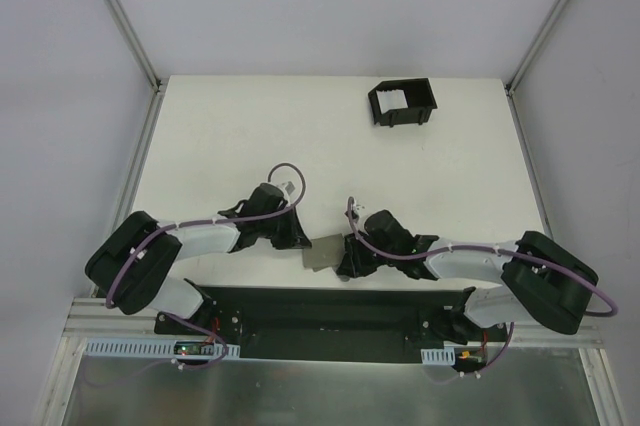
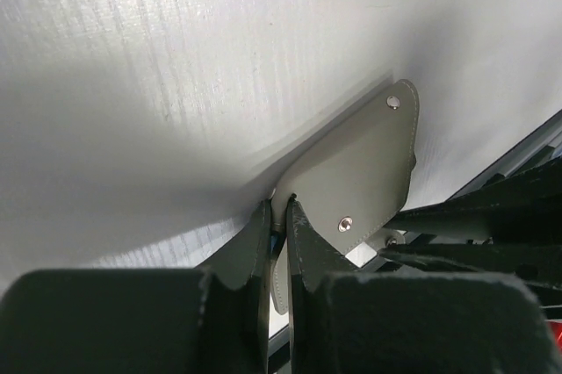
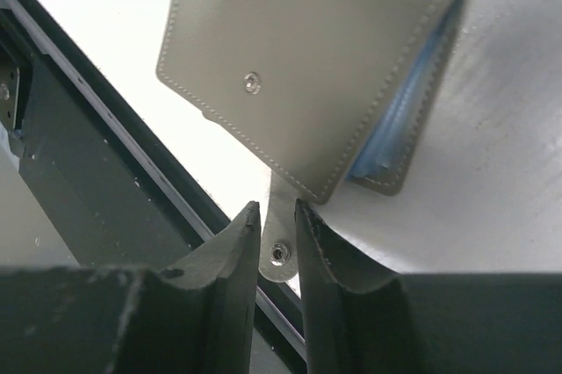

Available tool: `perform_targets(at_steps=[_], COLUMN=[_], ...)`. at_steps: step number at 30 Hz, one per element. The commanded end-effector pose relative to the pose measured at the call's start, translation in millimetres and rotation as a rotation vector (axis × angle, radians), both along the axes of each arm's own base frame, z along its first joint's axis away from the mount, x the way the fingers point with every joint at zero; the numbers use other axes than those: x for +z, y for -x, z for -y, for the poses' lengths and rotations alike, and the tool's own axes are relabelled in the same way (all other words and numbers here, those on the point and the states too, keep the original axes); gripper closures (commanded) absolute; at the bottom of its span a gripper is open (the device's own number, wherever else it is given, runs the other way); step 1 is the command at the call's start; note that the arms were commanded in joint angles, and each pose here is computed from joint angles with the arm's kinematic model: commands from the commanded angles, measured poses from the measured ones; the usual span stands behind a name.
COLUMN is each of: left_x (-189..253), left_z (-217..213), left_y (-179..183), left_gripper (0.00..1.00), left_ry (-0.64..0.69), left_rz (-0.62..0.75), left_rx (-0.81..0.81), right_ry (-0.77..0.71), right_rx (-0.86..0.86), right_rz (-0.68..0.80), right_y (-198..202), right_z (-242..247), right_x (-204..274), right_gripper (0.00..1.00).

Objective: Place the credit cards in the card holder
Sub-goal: Open the card holder at the center of the board.

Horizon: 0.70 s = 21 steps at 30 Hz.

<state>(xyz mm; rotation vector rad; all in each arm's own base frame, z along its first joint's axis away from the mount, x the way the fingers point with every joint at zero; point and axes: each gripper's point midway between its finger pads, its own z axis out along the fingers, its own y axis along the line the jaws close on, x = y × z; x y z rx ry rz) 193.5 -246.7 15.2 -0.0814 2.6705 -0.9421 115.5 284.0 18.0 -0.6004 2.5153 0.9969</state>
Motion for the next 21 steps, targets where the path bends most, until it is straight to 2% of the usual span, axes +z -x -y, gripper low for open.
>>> perform_targets(at_steps=[1, 5, 8, 15, 21], left_x=[-14, -3, 6, 29, 54], left_z=[-31, -28, -27, -29, -31], left_y=[-3, -4, -4, -6, -9], left_gripper=[1.00, 1.00, 0.92, 0.52, 0.38], left_ry=[-0.137, -0.109, -0.089, -0.073, -0.075], left_rz=[0.027, 0.048, 0.074, 0.139, 0.200], left_rx=[0.090, 0.083, 0.074, 0.059, 0.041], right_ry=[0.319, 0.359, 0.340, 0.224, 0.145], right_rx=[-0.071, -0.114, -0.123, -0.133, -0.199], right_rz=[-0.105, -0.047, -0.007, 0.093, 0.228], right_y=[24, 10, -2, -26, -45], right_z=[66, 67, 58, 30, 32], right_x=[-47, -40, -28, 25, 80], right_gripper=[0.75, 0.79, 0.78, 0.71, 0.64])
